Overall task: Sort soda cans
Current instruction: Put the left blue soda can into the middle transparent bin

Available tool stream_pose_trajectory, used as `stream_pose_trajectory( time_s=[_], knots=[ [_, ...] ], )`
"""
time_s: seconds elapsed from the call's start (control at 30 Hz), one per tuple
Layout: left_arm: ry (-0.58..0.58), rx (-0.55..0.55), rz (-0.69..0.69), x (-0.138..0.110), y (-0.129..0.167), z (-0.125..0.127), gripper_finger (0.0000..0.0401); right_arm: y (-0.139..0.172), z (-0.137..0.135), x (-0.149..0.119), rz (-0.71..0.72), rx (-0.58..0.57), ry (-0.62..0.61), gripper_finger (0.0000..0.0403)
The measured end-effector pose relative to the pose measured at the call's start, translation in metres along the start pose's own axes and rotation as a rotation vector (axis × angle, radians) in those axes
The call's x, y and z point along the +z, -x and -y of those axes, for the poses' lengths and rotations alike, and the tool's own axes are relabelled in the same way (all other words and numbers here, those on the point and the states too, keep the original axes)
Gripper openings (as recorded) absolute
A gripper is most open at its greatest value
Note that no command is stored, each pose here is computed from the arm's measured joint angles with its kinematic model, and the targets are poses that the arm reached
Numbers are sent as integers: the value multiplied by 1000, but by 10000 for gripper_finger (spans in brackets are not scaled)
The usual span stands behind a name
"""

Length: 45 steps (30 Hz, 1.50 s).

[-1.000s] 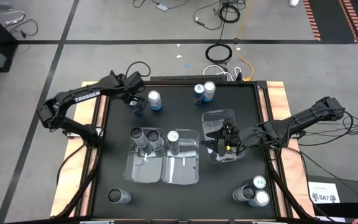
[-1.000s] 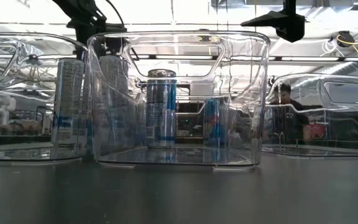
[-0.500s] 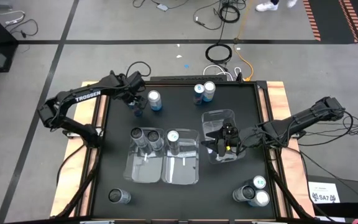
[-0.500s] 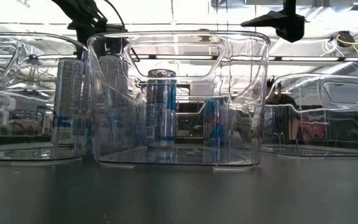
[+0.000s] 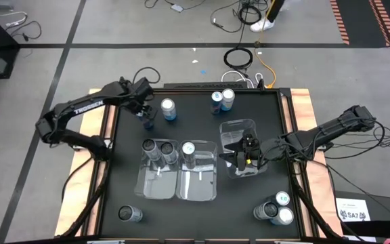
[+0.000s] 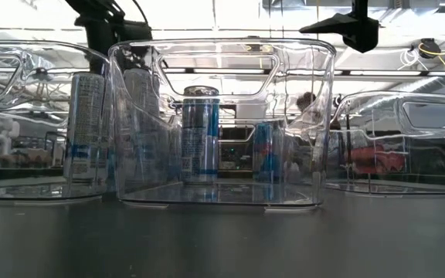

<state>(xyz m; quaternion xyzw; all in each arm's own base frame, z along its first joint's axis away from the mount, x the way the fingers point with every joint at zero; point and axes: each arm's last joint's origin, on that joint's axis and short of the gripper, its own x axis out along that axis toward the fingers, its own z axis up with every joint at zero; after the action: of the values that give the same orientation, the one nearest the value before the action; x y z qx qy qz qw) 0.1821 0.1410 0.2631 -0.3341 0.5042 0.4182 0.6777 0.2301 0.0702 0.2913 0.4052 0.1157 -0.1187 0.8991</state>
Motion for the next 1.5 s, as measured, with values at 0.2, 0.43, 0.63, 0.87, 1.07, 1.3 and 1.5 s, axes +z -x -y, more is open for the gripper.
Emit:
stream_pose_trajectory(
  time_s=[0.2, 0.43, 0.63, 0.87, 1.07, 1.3, 1.5],
  knots=[
    [26, -72, 110, -6, 41, -7, 253, 0, 0, 0, -2, 0, 10, 350],
    [23, -268, 291, -14, 100, -15, 253, 0, 0, 0, -2, 1, 22, 350],
    [-114, -611, 477, -13, 138, -2, 253, 0, 0, 0, -1, 1, 21, 350],
    [-311, -916, 529, -9, 147, 49, 253, 0, 0, 0, -3, 3, 1, 350],
    [-475, -1012, 531, -8, 143, 98, 254, 0, 0, 0, -5, 7, -1, 350],
    [-658, -848, 461, -2, 148, 148, 254, 1, -2, -2, -68, 58, 5, 350],
    [-851, -652, 434, -5, 143, 187, 254, 3, -7, -8, -198, 138, -63, 350]
  ],
)
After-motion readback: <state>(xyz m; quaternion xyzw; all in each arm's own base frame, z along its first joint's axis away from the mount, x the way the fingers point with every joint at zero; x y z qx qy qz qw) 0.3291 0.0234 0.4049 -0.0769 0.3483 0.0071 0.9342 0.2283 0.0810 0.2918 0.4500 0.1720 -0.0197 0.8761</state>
